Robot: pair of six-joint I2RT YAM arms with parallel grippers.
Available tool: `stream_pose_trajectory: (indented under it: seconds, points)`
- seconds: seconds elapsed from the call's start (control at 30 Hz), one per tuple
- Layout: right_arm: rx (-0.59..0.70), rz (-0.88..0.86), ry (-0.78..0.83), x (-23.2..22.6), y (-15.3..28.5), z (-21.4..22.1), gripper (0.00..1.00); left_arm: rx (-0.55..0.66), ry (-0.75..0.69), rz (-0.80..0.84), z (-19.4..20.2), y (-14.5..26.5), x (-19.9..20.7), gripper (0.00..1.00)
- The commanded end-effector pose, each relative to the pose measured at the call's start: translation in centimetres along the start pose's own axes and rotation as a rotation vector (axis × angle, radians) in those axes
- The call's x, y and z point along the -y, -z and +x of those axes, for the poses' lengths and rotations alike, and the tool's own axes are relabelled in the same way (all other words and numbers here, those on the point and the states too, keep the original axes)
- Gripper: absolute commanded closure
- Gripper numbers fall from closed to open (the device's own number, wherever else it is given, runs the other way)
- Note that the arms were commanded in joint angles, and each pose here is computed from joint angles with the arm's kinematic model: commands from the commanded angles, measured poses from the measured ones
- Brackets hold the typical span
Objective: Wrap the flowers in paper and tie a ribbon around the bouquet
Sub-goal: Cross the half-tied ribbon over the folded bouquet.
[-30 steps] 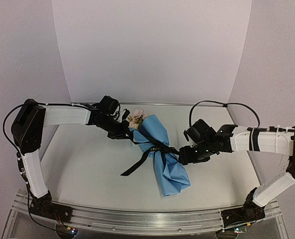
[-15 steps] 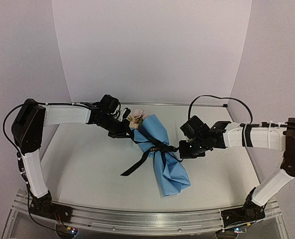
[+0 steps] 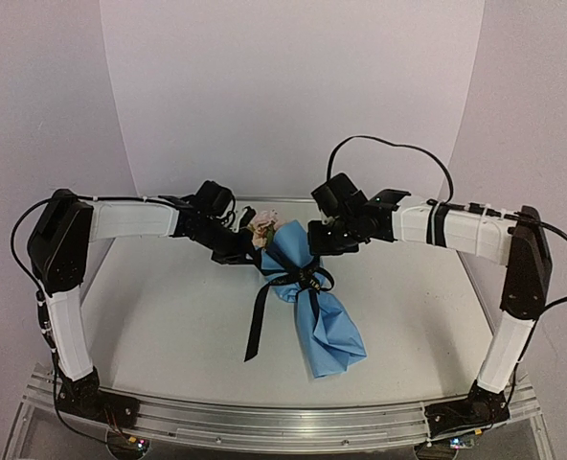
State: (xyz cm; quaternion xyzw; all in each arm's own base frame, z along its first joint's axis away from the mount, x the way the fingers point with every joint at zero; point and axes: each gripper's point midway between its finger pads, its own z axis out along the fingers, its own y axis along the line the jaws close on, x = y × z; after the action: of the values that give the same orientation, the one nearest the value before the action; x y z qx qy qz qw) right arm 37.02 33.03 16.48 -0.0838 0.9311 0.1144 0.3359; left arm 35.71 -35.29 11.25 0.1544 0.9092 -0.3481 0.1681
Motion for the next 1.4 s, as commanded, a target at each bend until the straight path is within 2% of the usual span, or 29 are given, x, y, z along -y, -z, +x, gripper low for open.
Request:
stream_pose_trajectory:
  seconds: [0.0,0.1,0.17,0.43,0.6,0.67,0.87,0.97,1.03,1.1,1.37]
  points:
    - [0.001,0.028,0.025,0.0,-1.5,-1.4,1.0,0.016,-0.044,0.036,-1.6,0.0,1.5,1.0]
    - [0.0,0.031,0.024,-0.2,-2.5,-1.9,1.0,0.005,-0.052,0.041,-1.6,-0.3,1.8,1.0]
    - [-0.002,0.032,0.024,-0.2,-2.7,-2.0,0.95,-0.004,-0.054,0.041,-1.5,-0.6,1.9,1.0]
    - [0.027,0.052,0.015,0.7,-0.4,-2.7,0.67,-0.006,-0.039,0.021,-1.5,-0.8,1.5,1.0]
    - [0.046,0.038,0.0,1.4,2.2,-2.6,0.45,-0.007,-0.027,0.014,-1.4,-0.9,1.3,1.0]
    - [0.049,0.028,0.004,1.7,3.2,-2.3,0.4,-0.005,-0.025,0.011,-1.4,-0.9,1.2,1.0]
    - [0.022,-0.084,0.018,1.5,4.7,0.3,0.4,-0.002,-0.021,0.009,-1.5,-0.9,1.2,1.0]
    - [-0.014,-0.162,0.028,0.8,4.3,2.4,0.45,-0.002,-0.015,0.014,-1.6,-1.0,1.3,1.0]
    - [-0.039,-0.216,0.034,0.2,3.9,3.7,0.52,-0.002,-0.013,0.017,-1.6,-1.0,1.3,1.0]
    - [-0.057,-0.253,0.041,-0.3,3.3,4.6,0.54,-0.002,-0.013,0.016,-1.6,-1.0,1.4,1.0]
    - [-0.119,-0.257,0.056,-1.0,-0.8,6.7,0.58,-0.001,-0.015,0.013,-1.7,-0.8,1.4,1.0]
